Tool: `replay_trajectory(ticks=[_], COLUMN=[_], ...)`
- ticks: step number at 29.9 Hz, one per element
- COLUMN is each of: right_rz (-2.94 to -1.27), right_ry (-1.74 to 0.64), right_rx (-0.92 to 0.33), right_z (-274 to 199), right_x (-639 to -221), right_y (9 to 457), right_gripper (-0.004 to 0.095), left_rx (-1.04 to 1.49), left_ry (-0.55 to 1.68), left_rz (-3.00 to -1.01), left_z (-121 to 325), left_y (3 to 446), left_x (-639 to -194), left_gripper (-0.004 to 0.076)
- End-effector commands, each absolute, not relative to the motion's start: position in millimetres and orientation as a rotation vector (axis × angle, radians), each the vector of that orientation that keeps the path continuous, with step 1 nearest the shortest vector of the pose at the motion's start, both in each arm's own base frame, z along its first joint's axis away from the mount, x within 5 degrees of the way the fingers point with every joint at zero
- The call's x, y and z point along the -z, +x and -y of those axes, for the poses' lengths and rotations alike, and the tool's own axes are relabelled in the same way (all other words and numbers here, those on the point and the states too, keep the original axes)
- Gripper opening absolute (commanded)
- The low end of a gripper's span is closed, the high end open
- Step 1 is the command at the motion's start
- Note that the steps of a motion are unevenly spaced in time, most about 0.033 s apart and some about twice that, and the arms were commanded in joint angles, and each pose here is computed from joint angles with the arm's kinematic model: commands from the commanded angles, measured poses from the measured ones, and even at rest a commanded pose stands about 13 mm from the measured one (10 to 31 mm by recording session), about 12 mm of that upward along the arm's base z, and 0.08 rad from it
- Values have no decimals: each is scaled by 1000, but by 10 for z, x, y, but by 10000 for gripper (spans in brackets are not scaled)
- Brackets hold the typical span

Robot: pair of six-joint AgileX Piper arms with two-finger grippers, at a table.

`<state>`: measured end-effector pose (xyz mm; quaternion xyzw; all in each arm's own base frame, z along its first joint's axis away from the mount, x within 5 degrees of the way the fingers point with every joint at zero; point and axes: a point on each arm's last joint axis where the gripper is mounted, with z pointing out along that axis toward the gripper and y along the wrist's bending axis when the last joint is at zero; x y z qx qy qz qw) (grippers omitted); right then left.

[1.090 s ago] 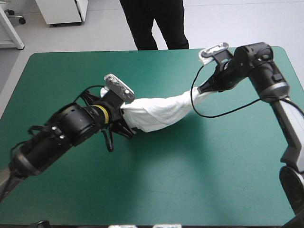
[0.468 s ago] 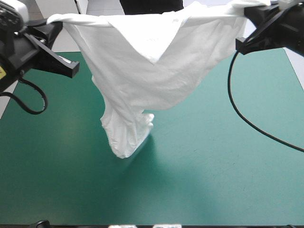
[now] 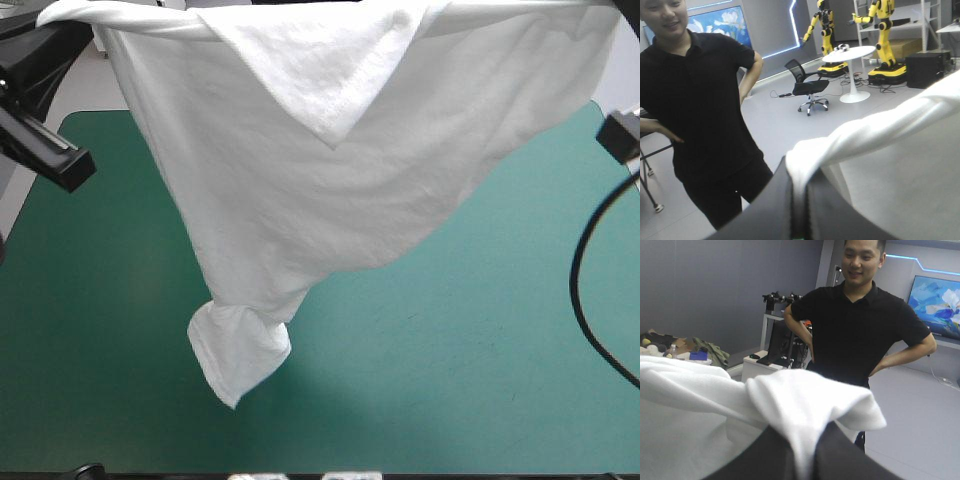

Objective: Fold the cloth

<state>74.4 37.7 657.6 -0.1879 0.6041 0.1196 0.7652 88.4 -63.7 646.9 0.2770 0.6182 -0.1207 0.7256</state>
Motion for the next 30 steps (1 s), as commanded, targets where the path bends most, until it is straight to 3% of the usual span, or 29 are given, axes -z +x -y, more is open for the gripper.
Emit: replay_trajectory(ticks=[1,8,13,21,25,30], right_rz=[-1180,-1173,-1248,-1553,-1718,-1900], right_ry=[-376,-381,-386,-416,-429,-446], right_rx=[-244,-242,-252,-276,-268,-200], right_z=[-271,-190,-214,-390,-504,-608], right_x=[-6693,-6635,-6499,-5980,-5567,-5105], right_y=[417,123,210,835,1275,1809], right_gripper=[-17,-17,-17,-17,-17,-17], left_rx=[329,371,386,254,47,-13], left_ry=[571,604,628,643,625,687], left_rz=[-1233,-1282,-1398,-1666,-1791,-1842], left_z=[429,388,544,872,1188,1664], left_y=[630,552,702,1150,1629,2097], left_x=[-6611,-6554,-6392,-5995,-5682,-5313], left_gripper=[-9,-9,-9,-9,-9,-8])
